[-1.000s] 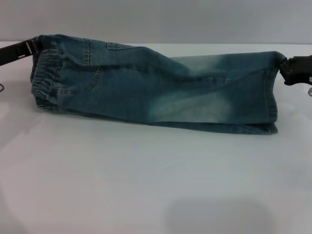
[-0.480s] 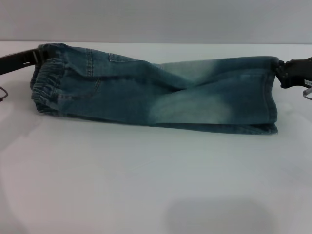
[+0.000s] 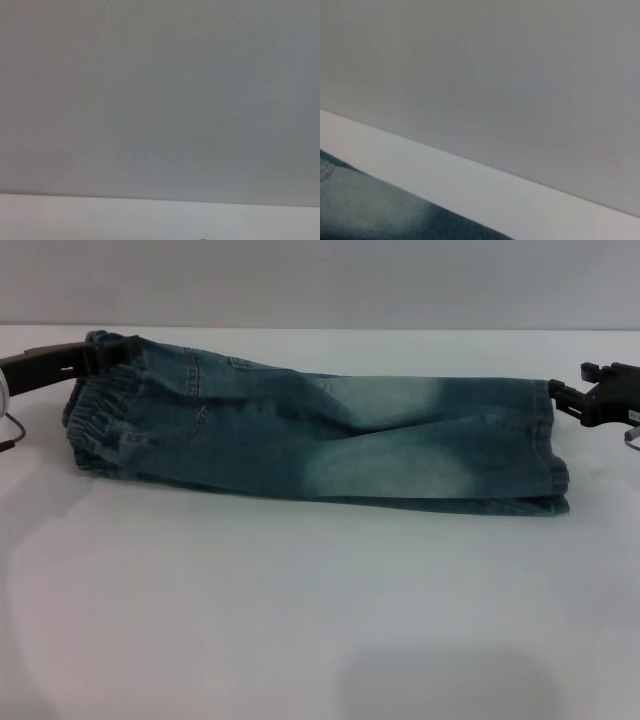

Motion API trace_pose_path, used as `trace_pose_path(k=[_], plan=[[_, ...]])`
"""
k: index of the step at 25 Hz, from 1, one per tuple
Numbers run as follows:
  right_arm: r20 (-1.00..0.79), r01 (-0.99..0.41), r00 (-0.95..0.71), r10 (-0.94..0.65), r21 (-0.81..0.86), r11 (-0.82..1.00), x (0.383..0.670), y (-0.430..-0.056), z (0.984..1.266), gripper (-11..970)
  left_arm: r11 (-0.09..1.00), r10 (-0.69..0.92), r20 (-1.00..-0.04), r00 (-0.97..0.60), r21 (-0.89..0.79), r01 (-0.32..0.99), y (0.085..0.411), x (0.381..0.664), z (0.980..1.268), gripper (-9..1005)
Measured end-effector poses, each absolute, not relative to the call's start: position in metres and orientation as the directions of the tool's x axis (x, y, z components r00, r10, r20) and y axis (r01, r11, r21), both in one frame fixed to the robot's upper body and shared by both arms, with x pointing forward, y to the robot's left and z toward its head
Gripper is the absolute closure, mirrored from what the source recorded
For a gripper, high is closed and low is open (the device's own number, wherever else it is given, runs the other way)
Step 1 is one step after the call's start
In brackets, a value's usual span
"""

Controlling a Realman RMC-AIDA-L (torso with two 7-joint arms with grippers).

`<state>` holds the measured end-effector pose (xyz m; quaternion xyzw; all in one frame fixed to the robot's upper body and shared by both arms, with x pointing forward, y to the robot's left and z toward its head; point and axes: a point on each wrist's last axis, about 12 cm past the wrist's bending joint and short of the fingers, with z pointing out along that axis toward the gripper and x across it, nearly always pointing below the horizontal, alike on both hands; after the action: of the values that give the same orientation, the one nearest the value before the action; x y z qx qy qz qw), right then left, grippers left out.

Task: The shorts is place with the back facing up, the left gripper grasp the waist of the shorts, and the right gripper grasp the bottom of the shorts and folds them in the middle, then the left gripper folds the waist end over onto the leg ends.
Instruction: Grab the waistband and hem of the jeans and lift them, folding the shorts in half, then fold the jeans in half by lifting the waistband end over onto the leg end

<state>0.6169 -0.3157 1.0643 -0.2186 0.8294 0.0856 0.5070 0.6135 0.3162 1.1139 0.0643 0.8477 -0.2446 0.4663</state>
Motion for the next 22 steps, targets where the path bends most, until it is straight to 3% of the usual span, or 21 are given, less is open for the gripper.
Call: trace_pose_path(k=[9,11,16,22], plan=[[-0.879,-0.457,-0.392,-0.27,-0.068,0.887,0.615,-0.314,1.062,379,0.884,-0.114,-0.829,-0.548,-0.336,0.325,0.324,0.615,1.117,553],[-0.879,-0.457,-0.393,-0.269,-0.067,0.887,0.614,-0.314,1.062,379,0.887,-0.114,-0.828,-0.548,-0.333,0.319,0.327,0.615,1.117,353],[-0.88,-0.459,-0.392,-0.268,-0.065,0.886,0.614,-0.313,1.062,380,0.894,-0.113,-0.814,-0.57,-0.333,0.298,0.34,0.611,1.115,148],[-0.88,-0.461,-0.39,-0.27,-0.067,0.885,0.614,-0.313,1.062,380,0.883,-0.078,-0.761,-0.644,-0.352,0.309,0.355,0.593,1.102,149]])
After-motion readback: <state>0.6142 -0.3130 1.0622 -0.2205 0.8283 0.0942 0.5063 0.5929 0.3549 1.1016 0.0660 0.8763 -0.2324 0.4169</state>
